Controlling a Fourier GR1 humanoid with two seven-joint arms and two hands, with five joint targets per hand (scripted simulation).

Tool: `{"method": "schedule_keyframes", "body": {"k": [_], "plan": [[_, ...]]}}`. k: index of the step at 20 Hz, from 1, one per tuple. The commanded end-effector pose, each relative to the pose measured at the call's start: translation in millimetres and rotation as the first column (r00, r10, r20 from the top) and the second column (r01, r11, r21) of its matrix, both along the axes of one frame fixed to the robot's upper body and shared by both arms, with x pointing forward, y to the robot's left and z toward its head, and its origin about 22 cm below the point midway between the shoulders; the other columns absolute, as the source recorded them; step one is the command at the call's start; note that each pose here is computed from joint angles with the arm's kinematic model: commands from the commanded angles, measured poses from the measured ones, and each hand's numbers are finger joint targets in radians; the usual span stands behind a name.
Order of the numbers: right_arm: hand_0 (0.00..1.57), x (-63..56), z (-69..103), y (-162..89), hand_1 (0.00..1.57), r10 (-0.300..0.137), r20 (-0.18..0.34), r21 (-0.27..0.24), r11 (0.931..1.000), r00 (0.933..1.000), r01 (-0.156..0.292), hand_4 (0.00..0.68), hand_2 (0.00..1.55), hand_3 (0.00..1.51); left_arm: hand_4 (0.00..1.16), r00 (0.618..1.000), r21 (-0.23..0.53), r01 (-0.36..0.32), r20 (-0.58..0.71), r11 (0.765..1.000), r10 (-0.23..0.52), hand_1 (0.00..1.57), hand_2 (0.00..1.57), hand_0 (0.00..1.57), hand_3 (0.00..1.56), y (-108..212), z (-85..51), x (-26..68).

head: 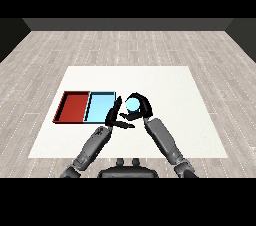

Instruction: Pick the blue can and put it in the blue box

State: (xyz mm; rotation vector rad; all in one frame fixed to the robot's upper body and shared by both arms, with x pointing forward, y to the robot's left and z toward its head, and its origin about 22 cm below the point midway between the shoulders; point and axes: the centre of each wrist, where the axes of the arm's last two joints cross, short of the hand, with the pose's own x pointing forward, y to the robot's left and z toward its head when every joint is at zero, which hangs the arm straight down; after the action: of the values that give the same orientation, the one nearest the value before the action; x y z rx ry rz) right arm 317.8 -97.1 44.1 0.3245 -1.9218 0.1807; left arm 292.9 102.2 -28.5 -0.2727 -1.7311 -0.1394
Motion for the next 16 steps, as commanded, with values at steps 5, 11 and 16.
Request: {"method": "schedule_keyframes", "body": {"k": [5, 11, 16], "plan": [[1.40, -12.0, 1.6, 10.2, 1.40, 0.018, 0.008, -0.023, 0.9996, 0.9998, -0.018, 0.654, 1.43, 1.39, 0.00, 1.000, 0.003, 0.015, -0.017, 1.000, -0.015, 0.00, 0.00, 0.00, 0.00, -3.2, -0.1, 3.9], [1.43, 1.4, -2.9, 16.2, 1.43, 0.055, 0.007, -0.037, 0.9978, 0.9985, -0.054, 0.630, 1.43, 1.39, 0.00, 1.000, -0.003, -0.002, 0.001, 1.000, 0.002, 0.00, 0.00, 0.00, 0.00, 6.8, -8.9, 3.5], [1.41, -7.2, 0.1, 35.3, 1.41, 0.059, 0.018, -0.060, 0.9965, 0.9981, -0.058, 0.625, 1.44, 1.39, 0.00, 0.999, -0.020, 0.049, -0.001, 0.999, -0.049, 0.00, 0.00, 0.00, 0.00, -13.5, 8.0, -5.5]]}}
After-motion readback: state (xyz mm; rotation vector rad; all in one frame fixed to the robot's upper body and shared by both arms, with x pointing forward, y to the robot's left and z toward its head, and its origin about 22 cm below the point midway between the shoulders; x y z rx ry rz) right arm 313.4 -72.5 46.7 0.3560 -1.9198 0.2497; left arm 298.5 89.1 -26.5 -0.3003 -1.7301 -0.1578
